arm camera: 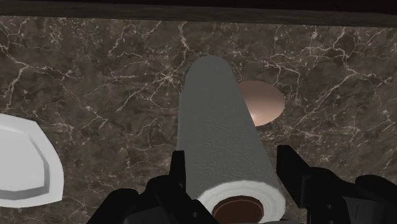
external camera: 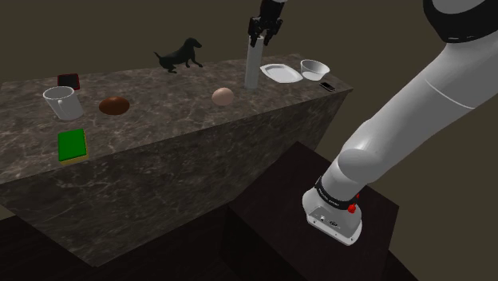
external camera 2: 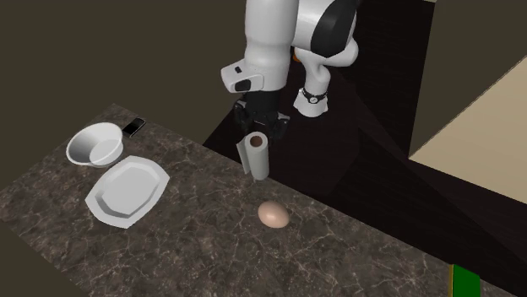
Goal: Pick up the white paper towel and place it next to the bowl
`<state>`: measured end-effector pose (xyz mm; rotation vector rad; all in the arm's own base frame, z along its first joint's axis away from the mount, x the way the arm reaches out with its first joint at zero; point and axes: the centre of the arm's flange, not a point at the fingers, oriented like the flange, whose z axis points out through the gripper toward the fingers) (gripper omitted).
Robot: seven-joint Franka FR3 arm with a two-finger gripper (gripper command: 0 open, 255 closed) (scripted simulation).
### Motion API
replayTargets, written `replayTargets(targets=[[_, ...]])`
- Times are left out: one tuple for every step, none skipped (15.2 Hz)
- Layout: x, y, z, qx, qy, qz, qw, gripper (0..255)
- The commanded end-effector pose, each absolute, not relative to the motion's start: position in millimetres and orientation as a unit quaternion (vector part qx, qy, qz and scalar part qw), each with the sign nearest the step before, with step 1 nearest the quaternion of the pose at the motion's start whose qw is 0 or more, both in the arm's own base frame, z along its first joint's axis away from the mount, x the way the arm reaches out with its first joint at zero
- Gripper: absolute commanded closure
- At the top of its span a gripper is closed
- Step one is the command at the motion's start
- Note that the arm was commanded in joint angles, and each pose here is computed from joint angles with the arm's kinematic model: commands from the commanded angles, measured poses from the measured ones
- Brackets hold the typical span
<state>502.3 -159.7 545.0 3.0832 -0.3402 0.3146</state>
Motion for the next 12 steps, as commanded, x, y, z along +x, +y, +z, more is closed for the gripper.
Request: replayTargets(targets=[[503,-159,556,0.989,-0.109,0.101,0.012,255],[503,-159,561,0.989,-0.109,0.101,0.012,255],[503,-159,566,0.989,-0.109,0.101,0.012,255],[503,-159,572,0.989,-0.109,0.101,0.012,255],[503,-159,577,0.989,-0.109,0.101,0.012,255],[503,-159,582,0.989,-0.109,0.101,0.012,255],[503,-159,587,0.989,-0.109,0.101,0.012,255],[503,-159,593,0.989,-0.109,0.101,0.012,255],[503,-159,598,0.989,-0.109,0.101,0.012,255],[503,-159,603,0.989,-0.109,0.101,0.012,255],[503,-159,608,0.989,-0.109,0.101,0.012,255],[503,-159,614,0.989,-0.109,0.101,0.012,255]])
